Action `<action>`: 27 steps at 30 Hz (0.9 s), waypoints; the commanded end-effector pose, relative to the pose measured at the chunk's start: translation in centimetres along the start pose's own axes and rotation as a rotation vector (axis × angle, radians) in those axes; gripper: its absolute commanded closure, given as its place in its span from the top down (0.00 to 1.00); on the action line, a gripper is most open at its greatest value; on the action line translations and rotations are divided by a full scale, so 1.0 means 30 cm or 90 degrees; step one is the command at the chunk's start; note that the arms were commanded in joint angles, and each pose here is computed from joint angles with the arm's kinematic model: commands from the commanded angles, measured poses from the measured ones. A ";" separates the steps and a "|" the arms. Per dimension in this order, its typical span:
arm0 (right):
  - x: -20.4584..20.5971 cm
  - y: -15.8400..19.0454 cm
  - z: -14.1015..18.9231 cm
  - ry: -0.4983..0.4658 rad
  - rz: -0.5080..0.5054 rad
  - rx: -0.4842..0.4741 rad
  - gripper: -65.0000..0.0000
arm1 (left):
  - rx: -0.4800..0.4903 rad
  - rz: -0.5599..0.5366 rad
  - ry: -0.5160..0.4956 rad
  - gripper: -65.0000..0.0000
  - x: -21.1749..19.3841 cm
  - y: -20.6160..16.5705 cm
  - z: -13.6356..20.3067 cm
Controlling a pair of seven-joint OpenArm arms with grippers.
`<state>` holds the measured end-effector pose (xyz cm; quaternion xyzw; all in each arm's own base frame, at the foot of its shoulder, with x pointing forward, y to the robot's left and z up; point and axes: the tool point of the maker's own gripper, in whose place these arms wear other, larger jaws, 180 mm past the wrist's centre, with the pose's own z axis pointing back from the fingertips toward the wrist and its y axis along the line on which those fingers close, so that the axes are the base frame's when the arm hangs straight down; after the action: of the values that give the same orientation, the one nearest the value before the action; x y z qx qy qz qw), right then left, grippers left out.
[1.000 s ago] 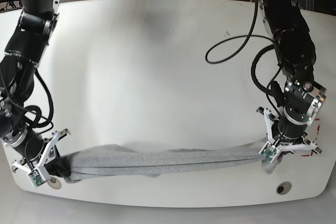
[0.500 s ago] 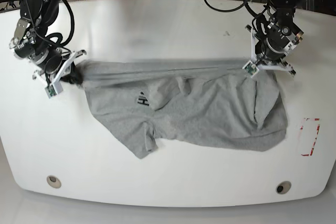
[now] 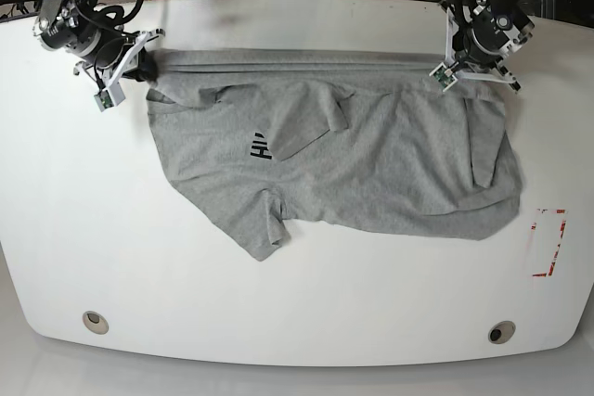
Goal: Fold the T-shirt properly
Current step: 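Lay the shirt flat with both grippers, spreading it out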
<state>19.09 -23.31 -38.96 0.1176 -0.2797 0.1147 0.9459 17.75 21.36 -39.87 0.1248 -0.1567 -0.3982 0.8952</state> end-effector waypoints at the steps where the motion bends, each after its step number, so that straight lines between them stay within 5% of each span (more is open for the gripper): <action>1: 0.012 -0.042 0.029 0.000 0.013 -0.030 0.13 | 0.030 -0.004 0.054 0.00 -0.070 0.027 0.016; 6: 0.021 -0.006 0.037 -0.012 0.017 -0.026 0.66 | 0.014 0.013 0.045 0.00 -0.055 -0.010 0.011; 10: 0.074 0.005 0.063 -0.052 0.017 -0.041 0.86 | 0.010 0.022 0.030 0.05 -0.021 -0.019 0.007; 18: 0.206 0.008 0.016 -0.109 -0.010 -0.033 0.77 | 0.029 0.044 -0.004 0.47 0.054 0.024 0.008; 27: 0.308 -0.042 -0.101 -0.126 -0.076 0.012 0.76 | 0.077 0.077 -0.012 0.41 0.058 0.134 0.024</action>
<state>26.89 -21.81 -37.65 0.1509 -0.3392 0.0490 0.9272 20.67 21.29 -38.57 0.1438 -0.1873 -0.3461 0.9080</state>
